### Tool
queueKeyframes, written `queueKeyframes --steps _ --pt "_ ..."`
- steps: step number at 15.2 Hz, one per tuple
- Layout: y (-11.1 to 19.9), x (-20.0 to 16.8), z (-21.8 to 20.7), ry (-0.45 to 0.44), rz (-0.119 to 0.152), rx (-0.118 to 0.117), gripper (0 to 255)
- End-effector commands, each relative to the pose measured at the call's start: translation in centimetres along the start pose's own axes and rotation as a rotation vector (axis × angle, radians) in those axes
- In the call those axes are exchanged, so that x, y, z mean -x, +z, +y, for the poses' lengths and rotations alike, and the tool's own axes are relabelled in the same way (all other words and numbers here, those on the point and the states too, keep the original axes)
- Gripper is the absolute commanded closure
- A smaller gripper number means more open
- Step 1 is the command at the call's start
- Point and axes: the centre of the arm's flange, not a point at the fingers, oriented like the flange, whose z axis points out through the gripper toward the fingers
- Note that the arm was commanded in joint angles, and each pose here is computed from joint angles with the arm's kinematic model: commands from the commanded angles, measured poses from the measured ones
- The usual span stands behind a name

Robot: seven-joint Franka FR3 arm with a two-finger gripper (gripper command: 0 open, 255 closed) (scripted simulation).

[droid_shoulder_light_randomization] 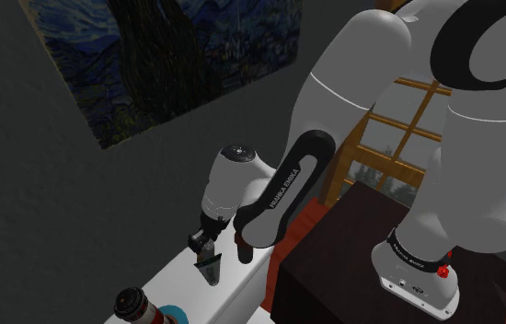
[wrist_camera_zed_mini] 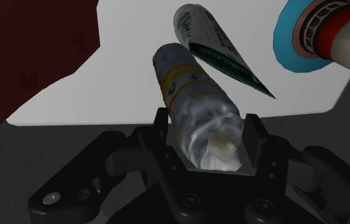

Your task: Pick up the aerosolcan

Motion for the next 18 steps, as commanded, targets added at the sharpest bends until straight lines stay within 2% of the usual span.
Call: queueKeyframes --steps 1,8,18 --pt "0.1 0.1 0.0 0.000 -0.001 0.000 255" --pt "0.1 0.1 0.0 0.000 -0.001 0.000 255" --pt "-4.9 -1.0 -1.3 0.000 -0.001 0.000 255"
